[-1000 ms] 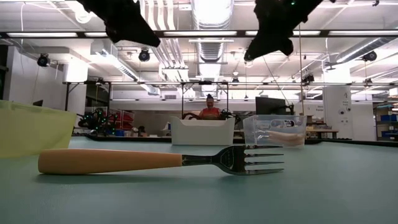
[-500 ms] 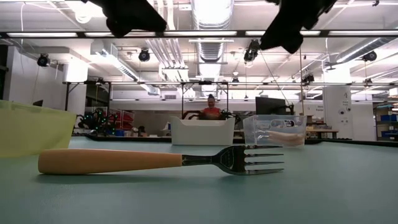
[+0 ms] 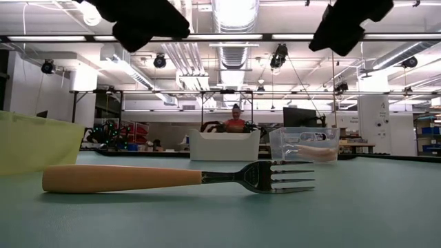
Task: Sort silverware by color (type)
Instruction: Put the light orange fork into the transparent bin
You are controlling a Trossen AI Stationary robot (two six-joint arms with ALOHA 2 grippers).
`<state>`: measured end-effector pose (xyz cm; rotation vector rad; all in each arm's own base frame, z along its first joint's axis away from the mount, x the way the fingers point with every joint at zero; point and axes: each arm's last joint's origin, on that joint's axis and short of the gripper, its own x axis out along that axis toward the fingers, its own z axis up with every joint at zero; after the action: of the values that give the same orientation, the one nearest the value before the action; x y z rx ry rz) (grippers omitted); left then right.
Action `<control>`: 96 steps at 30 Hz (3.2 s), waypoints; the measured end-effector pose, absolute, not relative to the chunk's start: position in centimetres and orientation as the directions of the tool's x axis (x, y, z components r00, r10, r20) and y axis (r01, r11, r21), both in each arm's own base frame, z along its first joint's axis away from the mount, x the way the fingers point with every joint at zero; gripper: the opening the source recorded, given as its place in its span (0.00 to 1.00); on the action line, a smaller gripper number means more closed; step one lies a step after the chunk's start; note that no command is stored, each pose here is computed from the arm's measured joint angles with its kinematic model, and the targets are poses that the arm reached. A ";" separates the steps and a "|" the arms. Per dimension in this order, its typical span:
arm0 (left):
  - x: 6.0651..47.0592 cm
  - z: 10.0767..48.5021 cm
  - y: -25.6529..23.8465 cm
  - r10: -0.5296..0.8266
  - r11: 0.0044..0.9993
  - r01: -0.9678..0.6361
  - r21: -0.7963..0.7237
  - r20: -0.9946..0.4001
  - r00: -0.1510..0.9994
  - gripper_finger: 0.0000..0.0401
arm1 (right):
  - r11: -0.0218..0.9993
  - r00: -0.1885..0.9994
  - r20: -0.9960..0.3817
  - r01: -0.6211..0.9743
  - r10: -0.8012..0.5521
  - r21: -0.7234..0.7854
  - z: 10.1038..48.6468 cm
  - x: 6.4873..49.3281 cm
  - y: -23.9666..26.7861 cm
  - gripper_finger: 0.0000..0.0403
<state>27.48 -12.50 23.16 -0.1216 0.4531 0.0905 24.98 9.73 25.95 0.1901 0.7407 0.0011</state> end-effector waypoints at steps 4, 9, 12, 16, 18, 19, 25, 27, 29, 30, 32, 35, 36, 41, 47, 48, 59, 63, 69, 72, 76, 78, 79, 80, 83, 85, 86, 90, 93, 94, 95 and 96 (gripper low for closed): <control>27.5 21.9 -13.8 0.036 0.983 -0.116 -0.141 -0.471 0.881 0.10 | 0.985 0.713 -0.696 0.045 0.084 0.165 24.5 25.4 11.6 0.20; 27.8 20.1 -15.3 0.011 0.981 -0.107 -0.164 -0.498 0.867 0.10 | 0.991 0.696 -0.713 0.014 0.086 0.133 22.5 26.1 13.7 0.20; 28.4 19.0 -16.1 0.009 0.981 -0.107 -0.161 -0.515 0.857 0.11 | 0.993 0.685 -0.724 0.003 0.086 0.121 21.2 26.6 14.4 0.21; 29.5 17.2 -16.9 0.023 0.984 -0.118 -0.137 -0.555 0.832 0.18 | 0.994 0.671 -0.737 0.003 0.080 0.110 19.7 27.4 15.0 0.21; 30.3 16.5 -17.4 0.019 0.985 -0.113 -0.131 -0.570 0.821 0.22 | 0.994 0.666 -0.742 0.003 0.077 0.106 19.0 27.7 15.2 0.21; 30.6 16.2 -17.6 0.010 0.985 -0.106 -0.134 -0.577 0.816 0.25 | 0.995 0.661 -0.747 0.005 0.074 0.102 18.7 27.9 15.3 0.21; 32.4 14.6 -18.7 -0.051 0.986 -0.061 -0.157 -0.619 0.784 0.43 | 0.996 0.645 -0.762 0.007 0.065 0.090 17.3 28.4 15.6 0.21; 32.7 14.2 -18.7 -0.101 0.980 -0.032 -0.198 -0.625 0.774 0.47 | 0.996 0.644 -0.763 0.010 0.064 0.092 17.1 28.4 15.6 0.21; 32.9 13.9 -18.5 -0.128 0.973 -0.025 -0.230 -0.627 0.768 0.48 | 0.995 0.649 -0.757 0.013 0.067 0.099 17.0 28.6 15.7 0.21; 32.9 13.7 -18.4 -0.134 0.971 -0.026 -0.240 -0.626 0.768 0.49 | 0.995 0.647 -0.759 0.013 0.066 0.098 17.0 28.5 15.7 0.21; 32.8 13.3 -18.3 -0.130 0.971 -0.033 -0.238 -0.636 0.760 0.49 | 0.994 0.651 -0.756 0.016 0.068 0.104 17.1 28.6 15.7 0.21; 32.8 13.0 -18.3 -0.135 0.972 -0.025 -0.233 -0.647 0.750 0.48 | 0.994 0.652 -0.755 0.018 0.069 0.106 17.1 28.6 15.7 0.21; 32.8 13.0 -18.3 -0.139 0.973 -0.019 -0.232 -0.647 0.749 0.47 | 0.994 0.656 -0.751 0.018 0.071 0.109 17.1 28.6 15.7 0.21; 32.7 12.8 -18.2 -0.138 0.975 -0.018 -0.222 -0.665 0.734 0.45 | 0.993 0.662 -0.746 0.017 0.075 0.115 17.1 28.7 15.8 0.19; 32.6 12.5 -18.1 -0.139 0.979 -0.004 -0.205 -0.678 0.722 0.44 | 0.993 0.664 -0.744 0.017 0.073 0.113 17.1 28.7 15.8 0.19; 32.5 12.5 -18.0 -0.134 0.981 0.000 -0.192 -0.684 0.718 0.44 | 0.994 0.666 -0.743 0.020 0.069 0.110 17.1 28.7 15.8 0.20; 32.1 12.0 -17.6 -0.084 0.993 -0.003 -0.119 -0.717 0.692 0.44 | 0.995 0.671 -0.739 0.029 0.053 0.098 17.2 28.7 15.7 0.18; 32.1 11.6 -17.8 -0.085 0.990 -0.025 -0.141 -0.720 0.689 0.44 | 0.996 0.678 -0.734 0.034 0.034 0.077 17.2 28.8 15.6 0.17; 32.6 10.2 -18.3 -0.099 0.984 -0.037 -0.175 -0.704 0.703 0.41 | 0.996 0.681 -0.732 0.032 0.035 0.078 17.2 28.8 15.7 0.19; 32.7 10.2 -18.3 -0.107 0.983 -0.031 -0.182 -0.696 0.710 0.37 | 0.996 0.682 -0.730 0.032 0.036 0.078 17.2 28.8 15.7 0.19; 32.7 10.3 -18.3 -0.107 0.985 -0.022 -0.174 -0.697 0.709 0.27 | 0.996 0.683 -0.730 0.031 0.036 0.078 17.2 28.8 15.7 0.19; 32.6 10.4 -18.3 -0.107 0.985 -0.021 -0.173 -0.700 0.706 0.20 | 0.996 0.682 -0.730 0.031 0.036 0.078 17.2 28.8 15.7 0.18; 32.6 10.4 -18.3 -0.108 0.985 -0.021 -0.172 -0.701 0.705 0.16 | 0.996 0.682 -0.730 0.031 0.036 0.078 17.2 28.8 15.7 0.17; 32.6 10.3 -18.3 -0.108 0.985 -0.020 -0.173 -0.702 0.704 0.11 | 0.997 0.682 -0.730 0.031 0.036 0.078 17.2 28.8 15.7 0.17; 32.6 10.4 -18.3 -0.123 0.984 -0.008 -0.180 -0.702 0.702 0.05 | 0.997 0.682 -0.730 0.025 0.036 0.073 17.2 28.8 15.7 0.17; 32.6 10.5 -18.3 -0.129 0.985 0.006 -0.175 -0.702 0.701 0.05 | 0.997 0.682 -0.730 0.020 0.037 0.069 17.2 28.8 15.7 0.17; 32.5 10.6 -18.3 -0.129 0.986 0.015 -0.167 -0.701 0.701 0.05 | 0.997 0.682 -0.731 0.020 0.037 0.068 17.3 28.8 15.7 0.17; 32.4 11.2 -18.1 -0.130 0.991 0.070 -0.114 -0.703 0.700 0.05 | 0.998 0.679 -0.733 0.018 0.036 0.065 17.7 28.5 15.5 0.18; 32.3 12.4 -17.6 -0.121 0.993 0.098 -0.073 -0.693 0.710 0.05 | 0.998 0.686 -0.726 0.008 0.045 0.069 18.4 28.1 15.6 0.17; 32.4 12.9 -17.4 -0.115 0.993 0.104 -0.057 -0.686 0.718 0.05 | 0.997 0.690 -0.722 0.001 0.051 0.072 18.8 27.9 15.6 0.17; 32.4 13.5 -17.2 -0.111 0.993 0.114 -0.041 -0.674 0.730 0.05 | 0.997 0.697 -0.714 -0.007 0.059 0.076 19.2 27.7 15.7 0.17; 32.4 14.1 -16.9 -0.110 0.992 0.127 -0.022 -0.664 0.740 0.05 | 0.996 0.709 -0.702 -0.017 0.070 0.082 19.7 27.5 15.8 0.16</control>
<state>32.43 -16.95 14.05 0.0248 0.7268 -0.1297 27.53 15.80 19.66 0.0714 0.7820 0.0482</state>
